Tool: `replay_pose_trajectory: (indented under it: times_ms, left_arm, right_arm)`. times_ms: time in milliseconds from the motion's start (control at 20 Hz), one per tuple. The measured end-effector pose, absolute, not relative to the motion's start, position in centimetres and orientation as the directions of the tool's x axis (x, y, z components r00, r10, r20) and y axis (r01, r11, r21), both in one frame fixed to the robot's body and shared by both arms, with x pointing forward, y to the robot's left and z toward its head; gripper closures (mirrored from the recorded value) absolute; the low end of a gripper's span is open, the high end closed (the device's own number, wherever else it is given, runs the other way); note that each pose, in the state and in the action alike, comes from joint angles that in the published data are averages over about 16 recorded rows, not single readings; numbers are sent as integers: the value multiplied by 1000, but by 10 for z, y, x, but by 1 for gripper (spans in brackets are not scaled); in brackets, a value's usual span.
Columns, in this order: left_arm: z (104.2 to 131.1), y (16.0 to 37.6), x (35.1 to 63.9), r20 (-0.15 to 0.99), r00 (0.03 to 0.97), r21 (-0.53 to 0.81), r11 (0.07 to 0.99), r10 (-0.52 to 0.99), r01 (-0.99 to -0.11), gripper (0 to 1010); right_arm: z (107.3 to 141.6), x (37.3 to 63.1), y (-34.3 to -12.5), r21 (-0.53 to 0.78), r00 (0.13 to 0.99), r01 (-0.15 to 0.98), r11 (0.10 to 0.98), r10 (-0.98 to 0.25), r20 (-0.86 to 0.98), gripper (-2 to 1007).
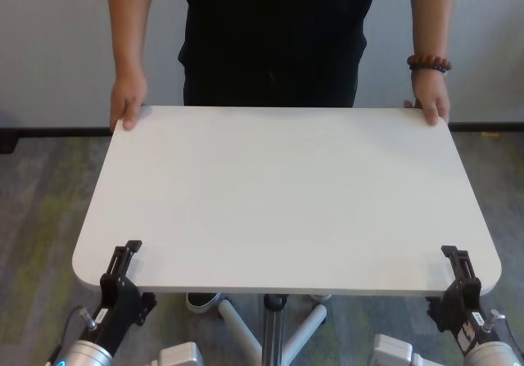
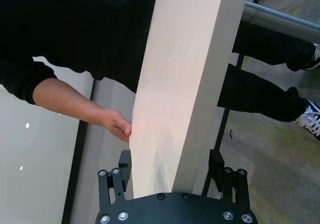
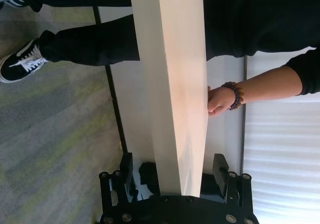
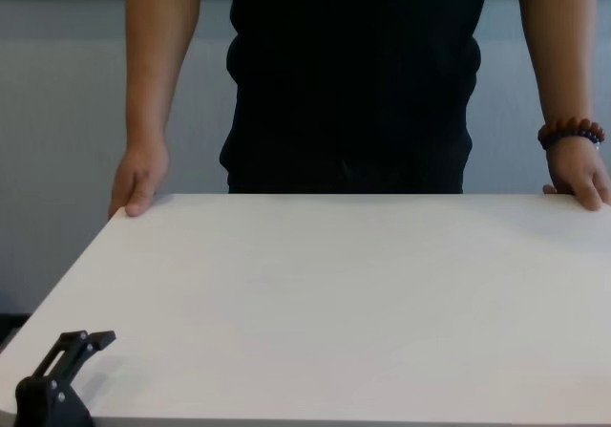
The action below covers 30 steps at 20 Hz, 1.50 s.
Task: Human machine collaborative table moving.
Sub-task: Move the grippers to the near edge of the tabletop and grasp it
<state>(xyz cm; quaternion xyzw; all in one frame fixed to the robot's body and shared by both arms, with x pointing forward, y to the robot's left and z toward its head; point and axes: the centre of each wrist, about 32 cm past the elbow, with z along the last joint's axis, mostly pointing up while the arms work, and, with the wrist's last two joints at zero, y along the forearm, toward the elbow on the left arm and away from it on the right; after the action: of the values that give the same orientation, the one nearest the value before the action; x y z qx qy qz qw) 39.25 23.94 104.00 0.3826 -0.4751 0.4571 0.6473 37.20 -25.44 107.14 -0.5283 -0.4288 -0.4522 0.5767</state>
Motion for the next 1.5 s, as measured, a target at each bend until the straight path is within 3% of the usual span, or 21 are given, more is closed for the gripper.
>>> replay_pose_trajectory:
  times_ms: [1050,1500]
  left_arm:
    - [1040,239,393,965,131,61,289,228,-955,9]
    - [1040,239,393,965,131,61,289,228,-955,46]
  right_arm:
    - [1071,372,-254,-223,225,974,34,-73,972,11]
    - [1071,372,-254,-224,226,974,33,-71,972,116]
